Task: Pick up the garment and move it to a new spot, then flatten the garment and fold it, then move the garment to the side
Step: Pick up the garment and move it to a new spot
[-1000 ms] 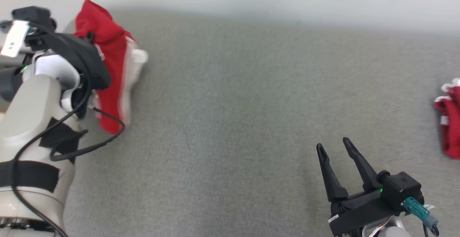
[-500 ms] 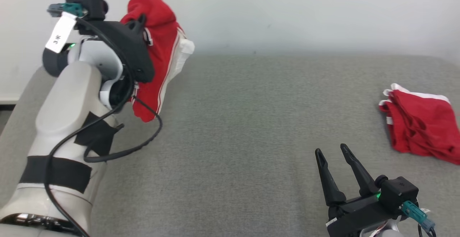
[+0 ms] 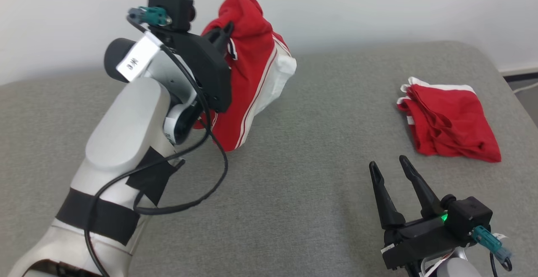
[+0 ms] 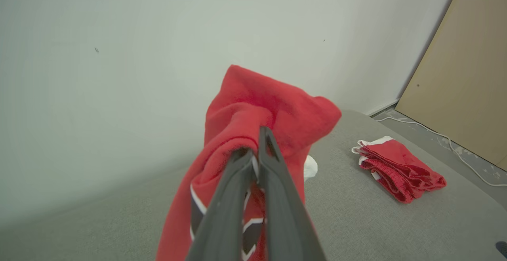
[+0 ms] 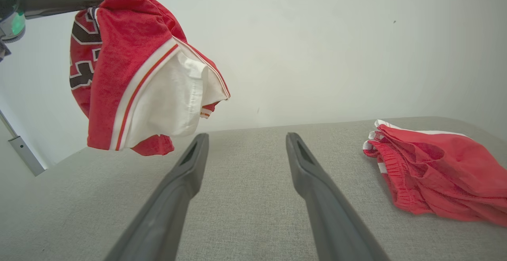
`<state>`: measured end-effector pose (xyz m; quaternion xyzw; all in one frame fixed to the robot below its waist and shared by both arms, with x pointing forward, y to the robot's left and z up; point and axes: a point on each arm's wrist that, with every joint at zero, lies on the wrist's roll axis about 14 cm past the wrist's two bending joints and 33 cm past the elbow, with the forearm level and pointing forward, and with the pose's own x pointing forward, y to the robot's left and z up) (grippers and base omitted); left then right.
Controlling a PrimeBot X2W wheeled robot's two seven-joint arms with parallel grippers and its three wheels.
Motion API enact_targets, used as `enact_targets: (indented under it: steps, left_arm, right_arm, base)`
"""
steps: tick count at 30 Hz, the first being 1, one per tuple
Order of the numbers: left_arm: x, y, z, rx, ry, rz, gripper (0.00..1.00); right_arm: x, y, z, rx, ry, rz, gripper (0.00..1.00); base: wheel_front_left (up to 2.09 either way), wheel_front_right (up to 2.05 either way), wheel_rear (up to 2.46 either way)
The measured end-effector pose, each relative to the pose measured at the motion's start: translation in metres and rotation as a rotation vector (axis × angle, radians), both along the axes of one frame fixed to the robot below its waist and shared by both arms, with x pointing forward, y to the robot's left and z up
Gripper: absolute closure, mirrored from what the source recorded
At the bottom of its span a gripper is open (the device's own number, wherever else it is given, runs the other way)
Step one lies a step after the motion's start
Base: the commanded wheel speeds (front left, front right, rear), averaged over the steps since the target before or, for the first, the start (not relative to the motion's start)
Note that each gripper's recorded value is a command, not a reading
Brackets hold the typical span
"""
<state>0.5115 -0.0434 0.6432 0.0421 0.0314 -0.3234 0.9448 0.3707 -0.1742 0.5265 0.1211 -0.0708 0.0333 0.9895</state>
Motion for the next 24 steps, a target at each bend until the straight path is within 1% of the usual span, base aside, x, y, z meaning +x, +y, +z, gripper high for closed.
enact_targets:
  steps: [4, 6, 10, 14, 15, 19, 20, 21, 24]
  left_arm:
    - [-0.008, -0.025, -0.011, 0.002, 0.021, -0.067, 1.0]
    - [-0.012, -0.036, -0.018, -0.015, 0.045, -0.099, 1.0]
    - [-0.012, -0.042, -0.042, -0.013, 0.099, -0.108, 1.0]
    - [-0.014, -0.039, -0.078, 0.0, 0.188, -0.091, 1.0]
    - [-0.012, -0.03, -0.099, 0.02, 0.23, -0.063, 1.0]
    - [-0.011, -0.013, -0.123, 0.035, 0.269, -0.012, 0.99]
    - [-0.011, -0.01, -0.128, 0.04, 0.272, -0.004, 0.41]
    - [-0.011, -0.01, -0.128, 0.04, 0.272, -0.004, 0.0]
    - [-0.009, 0.001, -0.135, 0.04, 0.267, 0.029, 0.0]
  right_arm:
    - [0.0, -0.011, 0.0, -0.004, 0.001, -0.034, 0.0]
    - [0.0, -0.015, -0.004, -0.005, 0.012, -0.046, 0.0]
    - [0.002, -0.02, -0.008, -0.009, 0.026, -0.06, 0.0]
    - [0.004, -0.022, -0.015, -0.01, 0.044, -0.067, 0.0]
    - [0.005, -0.022, -0.016, -0.011, 0.048, -0.066, 0.0]
    - [0.006, -0.02, -0.016, -0.011, 0.047, -0.06, 0.0]
    - [0.007, -0.019, -0.016, -0.011, 0.047, -0.055, 0.0]
    - [0.007, -0.019, -0.016, -0.011, 0.047, -0.055, 0.0]
    - [0.008, -0.015, -0.015, -0.011, 0.044, -0.044, 0.0]
  base:
    - [0.0, 0.0, 0.0]
    - [0.0, 0.0, 0.0]
    - [0.0, 0.0, 0.0]
    - [0.0, 0.0, 0.0]
    - [0.0, 0.0, 0.0]
    - [0.0, 0.0, 0.0]
    - [0.0, 0.0, 0.0]
    - [0.0, 0.0, 0.0]
    - [0.0, 0.0, 0.0]
